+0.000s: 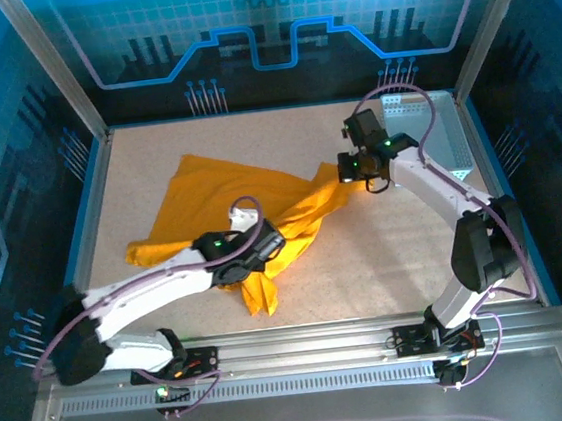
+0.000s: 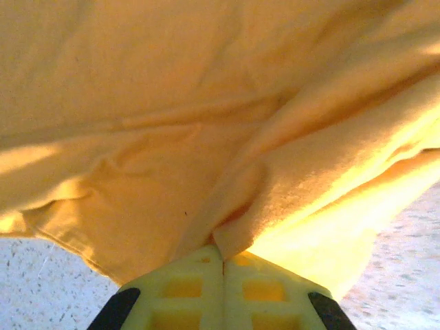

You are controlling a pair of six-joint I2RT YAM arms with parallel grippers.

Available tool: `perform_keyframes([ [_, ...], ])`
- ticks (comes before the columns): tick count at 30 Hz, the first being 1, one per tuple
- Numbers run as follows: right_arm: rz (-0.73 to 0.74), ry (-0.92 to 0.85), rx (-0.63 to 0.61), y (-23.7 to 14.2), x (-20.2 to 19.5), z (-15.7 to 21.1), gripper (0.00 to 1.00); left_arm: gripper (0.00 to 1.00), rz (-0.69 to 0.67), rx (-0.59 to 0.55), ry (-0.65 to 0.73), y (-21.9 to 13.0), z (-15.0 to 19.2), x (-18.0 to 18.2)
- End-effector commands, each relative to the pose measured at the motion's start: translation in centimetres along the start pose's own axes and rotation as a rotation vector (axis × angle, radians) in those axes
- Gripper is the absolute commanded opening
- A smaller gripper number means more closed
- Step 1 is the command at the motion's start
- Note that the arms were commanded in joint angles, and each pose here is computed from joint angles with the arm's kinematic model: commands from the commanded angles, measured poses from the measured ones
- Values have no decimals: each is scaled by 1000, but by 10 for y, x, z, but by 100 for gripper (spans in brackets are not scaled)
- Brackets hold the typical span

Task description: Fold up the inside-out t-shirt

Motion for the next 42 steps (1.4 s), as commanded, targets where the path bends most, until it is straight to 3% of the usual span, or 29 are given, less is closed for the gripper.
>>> perform_keyframes([
  [1,6,-16,-98,-32,1,-33,0,0,36,-77,30,-33,-14,19],
  [10,-69,22,-228,-91,3,-85,0,0,171,-269,-13,-104,-42,55],
  [13,-164,46,-302,-127,8,-101,0,0,250,-385,-55,-143,-59,72],
  [20,-403,-86,-537,-235,64,-135,0,0,510,-740,-152,-269,-107,122],
  [26,-543,-196,-682,-286,107,-154,0,0,502,-829,-111,-314,-132,135],
  [32,-624,-235,-723,-268,136,-167,0,0,439,-900,-143,-332,-141,151],
  [35,-626,-227,-682,-246,147,-169,0,0,326,-906,-158,-329,-147,156],
  [39,-412,-192,-632,-217,136,-166,0,0,139,-830,-97,-303,-158,136],
  [42,-311,-219,-566,-194,126,-163,0,0,100,-774,-35,-277,-162,109],
])
Point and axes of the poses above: each hand's point on the last joint's axis, 136 mm out from that joint toward the fingers, its own y axis out along the fingers, its own x axis along the line the jaws close on, z = x × y, the point moved 7 cm from there along -y, back along the fingers, and after that the axes turned 5 degrees about -y, right-handed, at the moved point
